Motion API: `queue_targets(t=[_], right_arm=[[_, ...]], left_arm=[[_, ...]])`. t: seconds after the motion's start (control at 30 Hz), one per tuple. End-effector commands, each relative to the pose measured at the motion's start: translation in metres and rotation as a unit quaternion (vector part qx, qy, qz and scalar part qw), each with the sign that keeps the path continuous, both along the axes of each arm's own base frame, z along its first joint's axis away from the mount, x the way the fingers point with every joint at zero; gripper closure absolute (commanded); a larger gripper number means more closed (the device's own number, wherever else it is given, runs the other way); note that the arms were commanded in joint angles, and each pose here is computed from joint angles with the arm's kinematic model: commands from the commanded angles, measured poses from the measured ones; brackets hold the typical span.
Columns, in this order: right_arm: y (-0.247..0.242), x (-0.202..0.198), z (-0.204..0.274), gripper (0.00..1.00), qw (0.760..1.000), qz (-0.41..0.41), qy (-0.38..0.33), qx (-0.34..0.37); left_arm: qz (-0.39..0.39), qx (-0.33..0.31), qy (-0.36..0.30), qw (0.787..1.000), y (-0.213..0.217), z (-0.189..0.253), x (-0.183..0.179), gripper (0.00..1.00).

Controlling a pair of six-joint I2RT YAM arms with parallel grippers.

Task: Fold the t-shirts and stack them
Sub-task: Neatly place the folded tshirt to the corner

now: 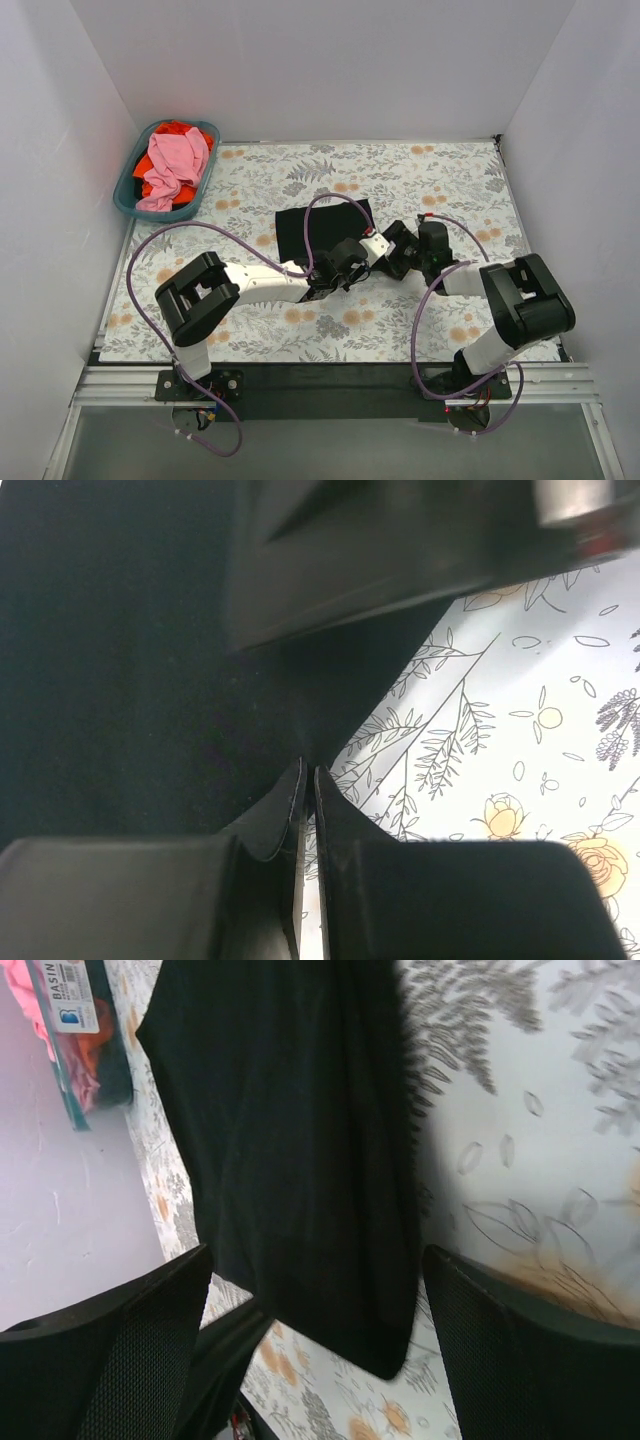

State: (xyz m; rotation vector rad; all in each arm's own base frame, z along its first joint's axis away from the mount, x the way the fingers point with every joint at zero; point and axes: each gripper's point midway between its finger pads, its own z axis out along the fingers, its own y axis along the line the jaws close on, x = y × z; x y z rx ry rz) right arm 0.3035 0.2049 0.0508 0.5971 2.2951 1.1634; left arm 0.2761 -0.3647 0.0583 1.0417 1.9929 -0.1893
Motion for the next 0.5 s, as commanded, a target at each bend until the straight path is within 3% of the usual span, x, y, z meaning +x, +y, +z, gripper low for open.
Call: queue_targets(t=[0.0, 0.13, 0.2, 0.23, 0.27, 0.33, 0.37, 0.47], right_arm=[[0.012, 0.014, -0.006, 0.09, 1.0, -0.011, 0.004, -0.003], [0.021, 0.025, -0.011, 0.21, 1.0, -0.004, 0.002, -0.009], [0.022, 0.029, -0.014, 0.38, 1.0, 0.0, -0.005, -0.016], [0.022, 0.032, -0.014, 0.47, 1.0, 0.001, -0.008, -0.019], [0.023, 0.035, -0.012, 0.74, 0.999, 0.008, -0.02, -0.024], [0.024, 0.038, -0.01, 0.93, 0.999, 0.013, -0.028, -0.029], [0.023, 0.04, -0.01, 0.99, 0.999, 0.014, -0.033, -0.033], [0.015, 0.051, -0.005, 0.99, 0.996, 0.017, -0.064, -0.055]], left_arm=[[-0.001, -0.051, -0.012, 0.999, -0.01, 0.03, 0.0, 1.0], [0.005, -0.059, -0.008, 0.998, -0.011, 0.032, -0.001, 1.0], [0.012, -0.065, -0.009, 0.998, -0.01, 0.035, 0.0, 0.96], [0.017, -0.066, -0.009, 0.998, -0.009, 0.036, 0.001, 0.88], [0.023, -0.071, -0.006, 0.997, -0.008, 0.035, 0.0, 0.83], [0.029, -0.084, -0.007, 0.996, -0.009, 0.043, -0.001, 0.74], [0.037, -0.088, -0.009, 0.995, -0.006, 0.046, 0.001, 0.66], [0.062, -0.103, -0.017, 0.993, 0.003, 0.061, 0.006, 0.48]])
